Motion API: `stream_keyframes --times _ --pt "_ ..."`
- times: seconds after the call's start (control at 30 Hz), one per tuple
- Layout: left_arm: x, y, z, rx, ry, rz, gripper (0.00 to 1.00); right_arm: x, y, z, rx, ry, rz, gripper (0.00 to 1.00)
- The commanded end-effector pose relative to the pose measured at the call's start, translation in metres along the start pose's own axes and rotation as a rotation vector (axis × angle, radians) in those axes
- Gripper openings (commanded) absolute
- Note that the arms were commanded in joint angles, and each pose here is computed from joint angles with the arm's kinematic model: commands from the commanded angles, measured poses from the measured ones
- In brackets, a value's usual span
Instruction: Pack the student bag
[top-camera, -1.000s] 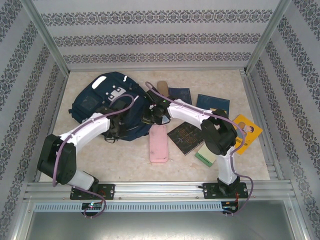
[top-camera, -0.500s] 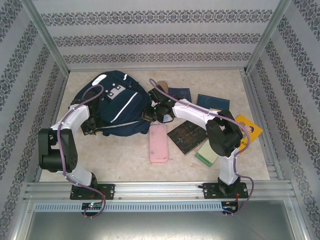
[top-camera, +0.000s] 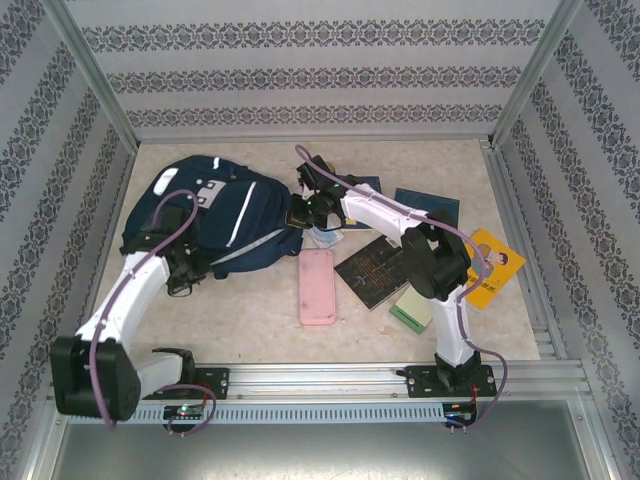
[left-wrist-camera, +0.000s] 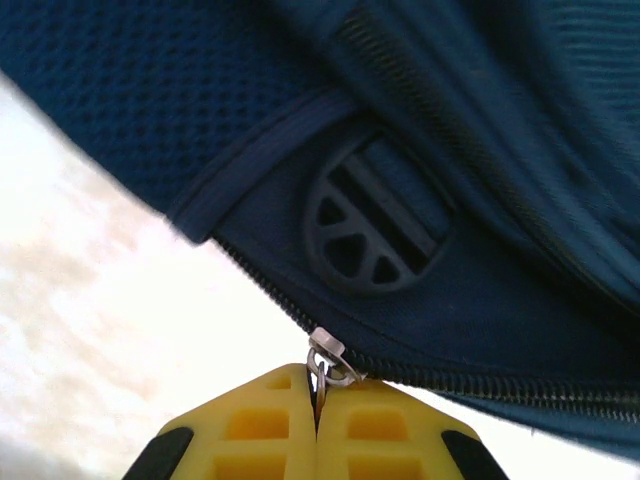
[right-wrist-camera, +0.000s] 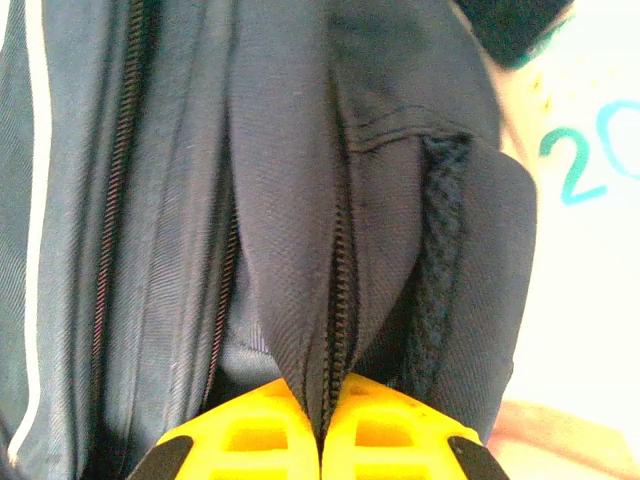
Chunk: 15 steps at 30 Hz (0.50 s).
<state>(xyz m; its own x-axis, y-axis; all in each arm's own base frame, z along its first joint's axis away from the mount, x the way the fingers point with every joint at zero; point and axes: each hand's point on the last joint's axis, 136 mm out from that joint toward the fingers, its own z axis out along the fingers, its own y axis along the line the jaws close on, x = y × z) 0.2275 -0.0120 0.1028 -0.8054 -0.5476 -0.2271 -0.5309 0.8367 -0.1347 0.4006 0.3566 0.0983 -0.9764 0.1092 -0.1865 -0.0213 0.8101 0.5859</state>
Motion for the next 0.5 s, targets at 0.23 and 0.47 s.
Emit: stream_keyframes --times 0.23,0.47 --pt "0.014 -0.004 -0.019 -0.022 -0.006 -0.035 0.53 -0.044 -0.033 -0.041 0.053 -0.131 -0.046 0.47" --pt "-0.003 -0.085 -0.043 0.229 -0.09 0.151 0.64 -0.023 -0.06 -0.104 0.153 -0.246 -0.049 0.62"
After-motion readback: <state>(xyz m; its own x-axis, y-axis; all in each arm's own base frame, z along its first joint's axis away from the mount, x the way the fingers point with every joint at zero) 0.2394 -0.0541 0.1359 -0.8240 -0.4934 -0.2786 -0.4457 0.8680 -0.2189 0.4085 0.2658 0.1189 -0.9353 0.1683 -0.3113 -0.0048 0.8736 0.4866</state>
